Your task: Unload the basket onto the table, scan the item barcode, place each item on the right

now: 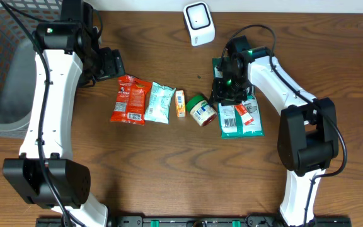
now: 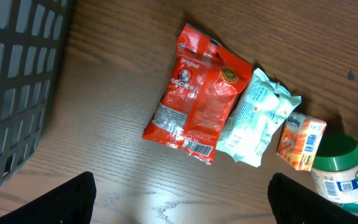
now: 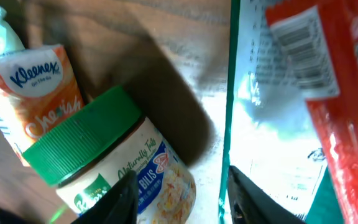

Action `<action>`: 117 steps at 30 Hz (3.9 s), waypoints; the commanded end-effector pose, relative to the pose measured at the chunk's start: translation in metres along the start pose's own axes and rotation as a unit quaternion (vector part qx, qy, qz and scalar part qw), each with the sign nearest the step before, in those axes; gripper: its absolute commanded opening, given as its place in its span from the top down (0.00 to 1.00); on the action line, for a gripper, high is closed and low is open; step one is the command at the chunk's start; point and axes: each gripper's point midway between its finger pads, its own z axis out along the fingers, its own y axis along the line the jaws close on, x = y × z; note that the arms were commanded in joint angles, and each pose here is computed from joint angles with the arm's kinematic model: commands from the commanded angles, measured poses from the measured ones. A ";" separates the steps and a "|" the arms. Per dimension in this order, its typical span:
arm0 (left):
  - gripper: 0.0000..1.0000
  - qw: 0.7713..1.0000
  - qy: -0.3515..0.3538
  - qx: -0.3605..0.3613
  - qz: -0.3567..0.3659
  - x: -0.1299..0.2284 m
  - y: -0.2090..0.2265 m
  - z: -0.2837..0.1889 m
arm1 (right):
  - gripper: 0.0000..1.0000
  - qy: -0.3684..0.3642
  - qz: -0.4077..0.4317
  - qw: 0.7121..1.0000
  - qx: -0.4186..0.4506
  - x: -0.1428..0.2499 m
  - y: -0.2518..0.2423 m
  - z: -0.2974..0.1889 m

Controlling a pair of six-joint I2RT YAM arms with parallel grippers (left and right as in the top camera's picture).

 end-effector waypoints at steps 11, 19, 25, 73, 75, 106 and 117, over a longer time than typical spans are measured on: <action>0.11 1.000 0.000 -0.010 0.000 0.000 0.004 0.001 | 0.55 0.007 -0.006 1.000 -0.021 0.008 0.024 -0.032; 0.11 1.000 0.000 -0.010 0.000 0.000 0.004 0.001 | 0.53 -0.041 -0.054 0.998 -0.001 -0.014 0.029 -0.049; 0.11 1.000 0.000 -0.010 0.000 0.000 0.004 0.001 | 0.45 -0.057 -0.074 0.994 0.063 -0.018 0.019 -0.047; 0.11 1.000 0.000 -0.010 0.000 0.000 0.004 0.001 | 0.16 -0.060 -0.093 0.987 0.119 -0.018 0.036 -0.005; 0.11 1.000 0.000 -0.010 0.000 0.000 0.004 0.001 | 0.16 -0.056 -0.092 0.988 0.113 -0.019 0.036 0.001; 0.11 1.000 0.000 -0.010 0.000 0.000 0.004 0.001 | 0.22 -0.024 -0.107 0.986 0.123 -0.019 0.028 0.024; 0.11 1.000 0.000 -0.010 0.000 0.000 0.004 0.001 | 0.26 -0.028 -0.119 0.984 0.133 -0.018 0.026 0.035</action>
